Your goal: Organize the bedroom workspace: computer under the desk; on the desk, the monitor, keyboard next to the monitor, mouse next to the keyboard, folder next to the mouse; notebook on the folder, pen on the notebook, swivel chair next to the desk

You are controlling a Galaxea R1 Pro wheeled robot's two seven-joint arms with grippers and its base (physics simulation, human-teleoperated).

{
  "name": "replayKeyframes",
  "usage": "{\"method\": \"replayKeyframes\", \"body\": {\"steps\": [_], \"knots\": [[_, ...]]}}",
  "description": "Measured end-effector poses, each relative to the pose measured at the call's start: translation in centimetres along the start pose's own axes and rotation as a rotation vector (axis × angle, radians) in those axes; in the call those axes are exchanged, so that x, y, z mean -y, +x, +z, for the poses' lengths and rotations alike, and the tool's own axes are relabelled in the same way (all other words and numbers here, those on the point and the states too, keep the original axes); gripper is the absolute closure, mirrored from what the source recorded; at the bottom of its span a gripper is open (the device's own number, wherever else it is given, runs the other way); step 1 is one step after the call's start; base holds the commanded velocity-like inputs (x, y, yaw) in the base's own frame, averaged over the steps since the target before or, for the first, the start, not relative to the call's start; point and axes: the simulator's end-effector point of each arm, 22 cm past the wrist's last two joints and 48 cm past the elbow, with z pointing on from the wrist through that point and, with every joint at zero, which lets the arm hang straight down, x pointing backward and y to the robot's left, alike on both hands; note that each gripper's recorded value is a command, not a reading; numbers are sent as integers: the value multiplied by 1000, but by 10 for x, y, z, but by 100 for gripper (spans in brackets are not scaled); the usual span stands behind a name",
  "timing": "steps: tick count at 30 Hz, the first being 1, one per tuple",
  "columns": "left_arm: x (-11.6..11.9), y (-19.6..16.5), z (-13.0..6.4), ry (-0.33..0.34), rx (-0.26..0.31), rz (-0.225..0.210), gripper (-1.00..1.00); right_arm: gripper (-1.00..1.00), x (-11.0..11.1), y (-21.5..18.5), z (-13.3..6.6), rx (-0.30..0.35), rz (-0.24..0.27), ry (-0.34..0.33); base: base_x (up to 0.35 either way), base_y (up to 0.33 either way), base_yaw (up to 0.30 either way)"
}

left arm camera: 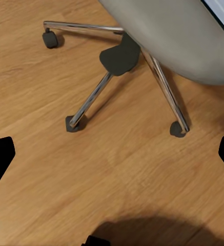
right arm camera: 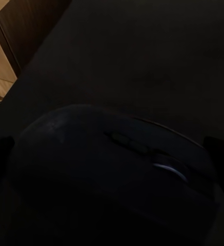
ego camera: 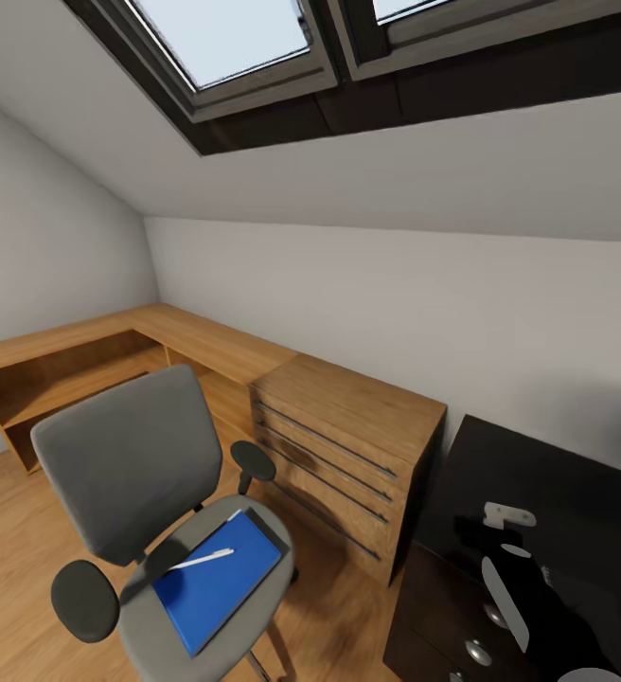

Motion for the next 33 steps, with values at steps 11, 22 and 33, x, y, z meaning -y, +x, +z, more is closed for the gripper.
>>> {"method": "replayKeyframes", "body": {"steps": [11,22,33], "knots": [[-1,2,3,0,0,0,-100,100,0,3,3,0,0,0,0,0,0],[-3,11,15,-4,1,0,-100,100,-2,14,12,0,0,0,0,0,0],[-3,13,17,-6,0,0,-100,100,-2,16,14,0,0,0,0,0,0]]}}
